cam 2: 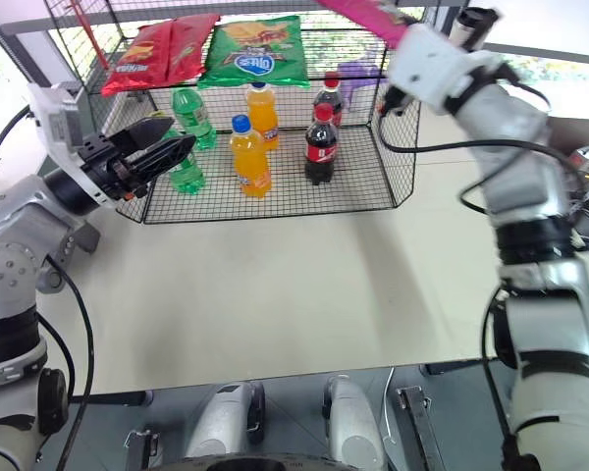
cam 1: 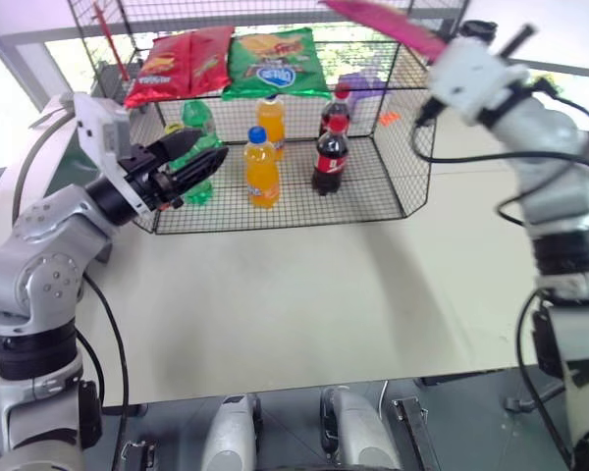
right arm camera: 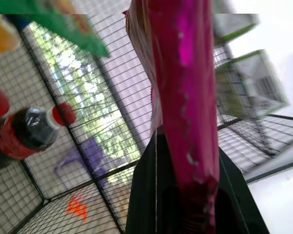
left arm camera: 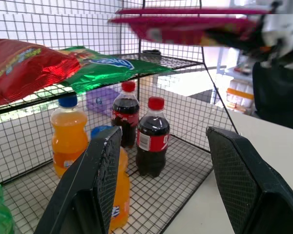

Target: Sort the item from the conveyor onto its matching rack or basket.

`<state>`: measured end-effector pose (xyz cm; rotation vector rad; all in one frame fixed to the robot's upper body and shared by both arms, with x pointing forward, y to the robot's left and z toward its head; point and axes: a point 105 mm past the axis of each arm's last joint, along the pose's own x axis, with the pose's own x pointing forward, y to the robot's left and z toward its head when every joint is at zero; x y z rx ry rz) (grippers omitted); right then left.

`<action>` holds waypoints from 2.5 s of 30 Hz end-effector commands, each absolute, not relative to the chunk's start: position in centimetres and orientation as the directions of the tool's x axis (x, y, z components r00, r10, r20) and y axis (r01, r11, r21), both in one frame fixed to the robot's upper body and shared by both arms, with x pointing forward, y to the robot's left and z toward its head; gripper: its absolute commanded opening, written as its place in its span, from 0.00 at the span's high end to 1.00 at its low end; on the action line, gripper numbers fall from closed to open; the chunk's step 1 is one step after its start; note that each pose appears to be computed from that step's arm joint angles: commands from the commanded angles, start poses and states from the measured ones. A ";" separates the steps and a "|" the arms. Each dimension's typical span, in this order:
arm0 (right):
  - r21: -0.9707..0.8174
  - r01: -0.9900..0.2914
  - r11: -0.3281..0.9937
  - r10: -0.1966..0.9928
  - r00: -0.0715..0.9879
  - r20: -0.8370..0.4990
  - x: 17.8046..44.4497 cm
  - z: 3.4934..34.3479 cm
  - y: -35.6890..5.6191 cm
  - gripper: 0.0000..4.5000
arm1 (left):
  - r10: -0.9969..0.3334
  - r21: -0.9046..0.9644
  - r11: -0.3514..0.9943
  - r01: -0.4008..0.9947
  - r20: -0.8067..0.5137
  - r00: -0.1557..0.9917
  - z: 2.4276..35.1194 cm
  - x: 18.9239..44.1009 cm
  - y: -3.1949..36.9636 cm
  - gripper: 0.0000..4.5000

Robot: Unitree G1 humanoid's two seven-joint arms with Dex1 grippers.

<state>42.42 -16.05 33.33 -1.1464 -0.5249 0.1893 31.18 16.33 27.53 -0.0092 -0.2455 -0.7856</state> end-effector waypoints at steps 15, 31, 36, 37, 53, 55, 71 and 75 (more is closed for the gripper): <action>-0.941 0.215 0.263 0.207 0.940 0.272 44.8 35.7 -13.0 1.00 | -0.670 0.088 0.731 0.676 0.279 0.688 27.8 30.7 16.0 0.37; -0.945 0.135 0.298 0.215 0.955 0.204 45.0 35.2 -12.5 0.01 | -0.659 0.074 0.739 0.669 0.285 0.696 27.2 31.1 15.9 0.34; -0.951 0.076 0.299 0.251 0.955 0.156 44.6 35.0 -12.2 0.01 | -0.656 0.070 0.741 0.668 0.287 0.698 27.1 31.2 15.8 0.34; -0.950 0.063 0.305 0.265 0.953 0.148 44.5 35.0 -12.0 0.01 | -0.655 0.069 0.742 0.667 0.288 0.699 27.1 31.2 15.8 0.34; -0.951 -0.169 0.260 0.415 0.909 -0.049 43.2 32.8 -10.2 0.01 | -0.633 0.053 0.761 0.646 0.277 0.723 25.7 31.6 16.3 0.34; -0.948 -0.187 0.258 0.421 0.905 -0.065 43.1 32.5 -10.3 0.01 | -0.632 0.052 0.763 0.645 0.276 0.725 25.6 31.6 16.3 0.34; -0.939 -0.121 0.321 0.474 0.879 0.049 41.6 34.2 -10.6 0.01 | -0.609 0.040 0.782 0.622 0.263 0.749 25.3 31.6 17.0 0.34; -0.891 -0.133 0.433 0.539 0.831 0.138 39.2 35.6 -11.5 0.01 | -0.623 0.081 0.781 0.619 0.182 0.761 24.4 31.2 17.5 0.34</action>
